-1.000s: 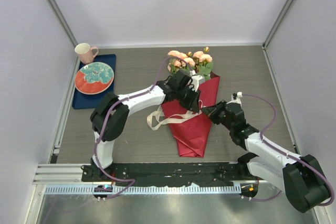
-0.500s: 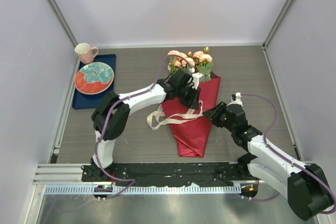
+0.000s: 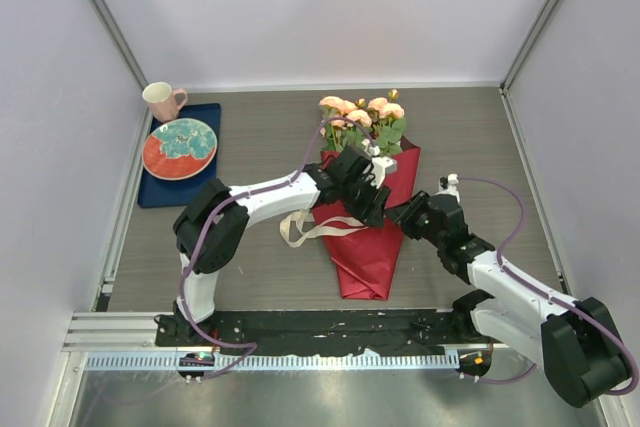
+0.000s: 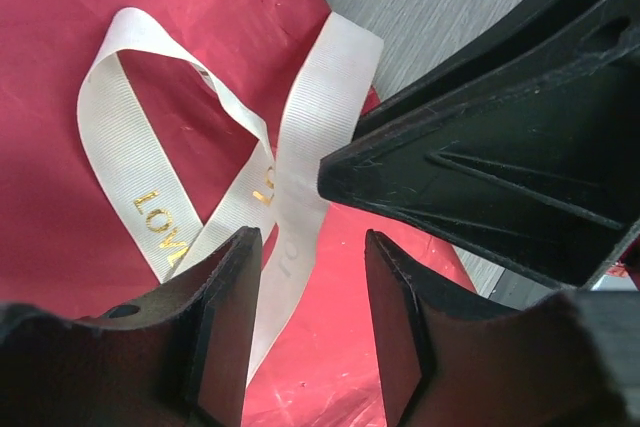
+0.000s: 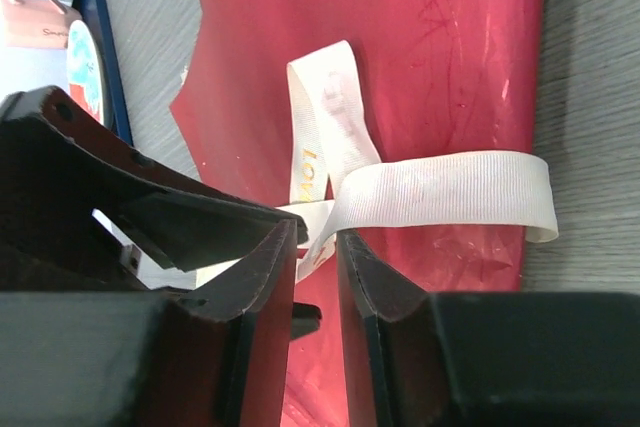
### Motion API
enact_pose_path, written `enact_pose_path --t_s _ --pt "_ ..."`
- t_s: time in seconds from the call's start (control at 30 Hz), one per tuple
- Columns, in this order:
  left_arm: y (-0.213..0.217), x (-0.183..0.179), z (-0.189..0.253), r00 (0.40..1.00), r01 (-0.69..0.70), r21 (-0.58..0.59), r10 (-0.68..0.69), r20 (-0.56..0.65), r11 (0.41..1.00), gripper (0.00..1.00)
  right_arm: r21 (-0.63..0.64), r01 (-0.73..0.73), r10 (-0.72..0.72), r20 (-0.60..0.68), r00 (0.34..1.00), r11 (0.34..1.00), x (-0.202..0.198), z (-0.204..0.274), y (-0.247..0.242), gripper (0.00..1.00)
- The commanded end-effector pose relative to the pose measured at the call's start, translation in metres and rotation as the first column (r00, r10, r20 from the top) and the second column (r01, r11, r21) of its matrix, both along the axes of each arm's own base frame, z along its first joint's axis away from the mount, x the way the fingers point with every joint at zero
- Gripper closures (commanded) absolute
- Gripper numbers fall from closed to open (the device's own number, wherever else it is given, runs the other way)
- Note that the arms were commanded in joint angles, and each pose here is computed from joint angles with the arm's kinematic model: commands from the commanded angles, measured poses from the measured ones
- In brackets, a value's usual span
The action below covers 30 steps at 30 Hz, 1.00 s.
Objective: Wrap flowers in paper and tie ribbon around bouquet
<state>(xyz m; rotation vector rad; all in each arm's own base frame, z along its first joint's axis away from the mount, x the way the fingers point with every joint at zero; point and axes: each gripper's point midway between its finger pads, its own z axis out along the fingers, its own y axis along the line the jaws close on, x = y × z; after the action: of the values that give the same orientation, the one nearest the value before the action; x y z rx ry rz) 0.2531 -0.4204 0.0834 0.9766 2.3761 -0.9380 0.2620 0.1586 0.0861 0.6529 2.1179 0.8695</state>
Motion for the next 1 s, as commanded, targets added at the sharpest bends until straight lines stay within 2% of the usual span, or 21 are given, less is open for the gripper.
enact_pose_path --t_s 0.0,0.1,0.13,0.17,0.27,0.33,0.37,0.43,0.57,0.7,0.8,0.97 --pt "-0.010 0.011 0.014 0.998 0.011 -0.032 -0.009 0.063 0.999 0.50 0.080 0.038 -0.046 0.106 0.993 0.996 0.022 0.042 0.004 0.72" --pt "-0.010 0.015 0.016 0.997 -0.004 -0.032 0.006 0.080 0.999 0.53 0.088 0.033 -0.041 0.100 0.994 0.996 0.025 0.045 0.007 0.74" --pt "-0.009 0.018 0.015 0.996 -0.021 -0.023 0.023 0.086 1.000 0.60 0.086 0.030 -0.039 0.101 0.994 0.996 0.026 0.046 0.008 0.74" --pt "-0.008 0.024 0.017 0.994 -0.040 -0.017 0.041 0.100 0.999 0.76 0.081 0.029 -0.037 0.095 0.995 0.996 0.026 0.044 0.008 0.74" --pt "-0.006 0.031 0.019 0.992 -0.065 -0.006 0.066 0.110 0.998 0.90 0.042 0.000 -0.004 0.094 0.996 0.999 0.020 0.040 0.007 0.70" --pt "-0.005 0.035 0.021 0.990 -0.079 -0.004 0.079 0.120 0.997 0.94 0.003 -0.023 0.022 0.080 0.997 1.000 0.012 0.031 0.004 0.68" --pt "-0.005 0.036 0.022 0.989 -0.083 -0.008 0.083 0.119 0.997 0.95 -0.026 -0.046 0.048 0.093 0.995 0.999 0.008 0.029 0.003 0.64" --pt "-0.003 0.041 0.022 0.987 -0.102 -0.007 0.102 0.125 0.995 0.97 -0.033 -0.093 0.096 0.112 0.989 0.995 -0.001 0.029 0.006 0.64" --pt "-0.004 0.045 0.023 0.986 -0.118 -0.022 0.120 0.112 0.993 0.97 -0.064 -0.124 0.130 0.111 0.985 0.990 -0.005 0.023 0.006 0.73" --pt "-0.007 0.045 0.022 0.988 -0.120 -0.025 0.121 0.092 0.992 0.98 -0.100 -0.157 0.163 0.062 0.985 0.983 0.001 0.010 0.010 0.75" --pt "-0.008 0.046 0.024 0.988 -0.125 -0.028 0.127 0.088 0.992 0.98 -0.125 -0.148 0.154 0.036 0.987 0.981 0.009 0.004 0.011 0.67" --pt "-0.008 0.043 0.023 0.990 -0.117 -0.032 0.119 0.075 0.993 0.98 -0.148 -0.118 0.123 0.020 0.992 0.982 0.020 0.001 0.008 0.58"
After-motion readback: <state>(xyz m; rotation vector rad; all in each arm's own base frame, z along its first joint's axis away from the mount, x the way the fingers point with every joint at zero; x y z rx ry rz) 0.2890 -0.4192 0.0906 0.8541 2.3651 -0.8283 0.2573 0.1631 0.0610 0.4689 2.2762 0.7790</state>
